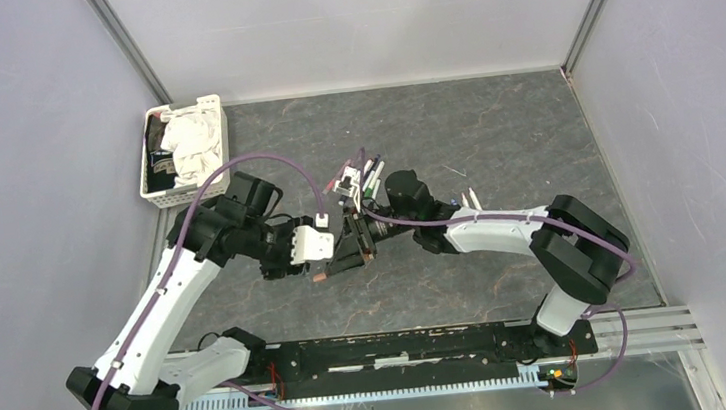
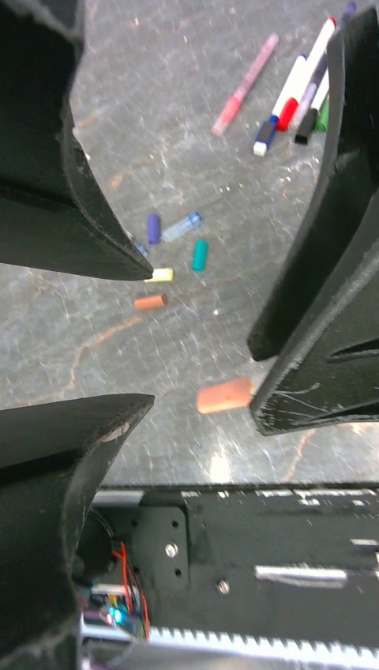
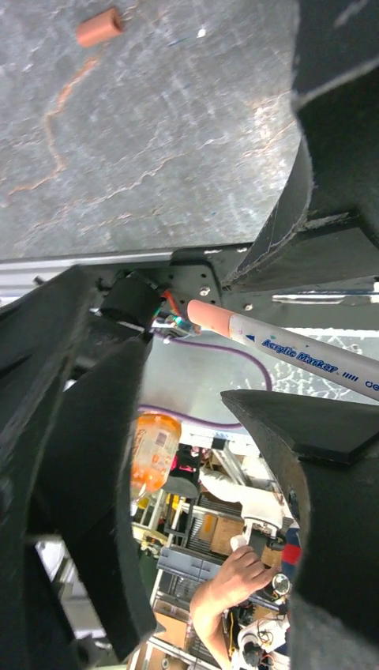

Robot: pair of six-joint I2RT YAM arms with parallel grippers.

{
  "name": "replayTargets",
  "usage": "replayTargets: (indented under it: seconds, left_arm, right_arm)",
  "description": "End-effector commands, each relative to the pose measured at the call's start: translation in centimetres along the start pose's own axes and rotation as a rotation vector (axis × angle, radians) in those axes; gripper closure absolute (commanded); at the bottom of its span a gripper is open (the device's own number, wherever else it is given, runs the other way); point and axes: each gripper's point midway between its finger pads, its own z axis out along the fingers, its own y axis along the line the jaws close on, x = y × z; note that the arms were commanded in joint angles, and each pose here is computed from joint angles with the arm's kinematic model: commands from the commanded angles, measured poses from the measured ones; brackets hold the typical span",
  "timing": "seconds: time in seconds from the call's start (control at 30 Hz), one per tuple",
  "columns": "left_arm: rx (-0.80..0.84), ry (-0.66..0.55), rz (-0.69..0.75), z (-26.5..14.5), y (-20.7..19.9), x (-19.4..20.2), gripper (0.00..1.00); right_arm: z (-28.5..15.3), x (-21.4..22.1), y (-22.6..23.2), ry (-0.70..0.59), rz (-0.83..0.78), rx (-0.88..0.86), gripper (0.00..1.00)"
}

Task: Open the pen caps
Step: Open the pen cap from the pen.

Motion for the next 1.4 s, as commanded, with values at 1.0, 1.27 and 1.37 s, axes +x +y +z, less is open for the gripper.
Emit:
replayTargets:
  seconds: [1.0,1.27,1.37]
  left_arm:
    - [0.076,-0.248,-0.374,4.5,-0.5,-3.3,0.41]
    - [0.227,-0.184,-0.297,4.4,-3.2,-2.2,0.89]
    - [0.167,-0.172,-0.255,3.8,-2.2,-2.1,0.97]
  right_arm:
    - [-1.7,-5.7,0.8,-0.213,0.034,-0.043,1.00]
    - [-1.9,-5.3,1.0,-0.219,0.037,-0.057,1.00]
    - [-2.0,-4.5,0.8,-0.200,0.036,-0.050,1.00]
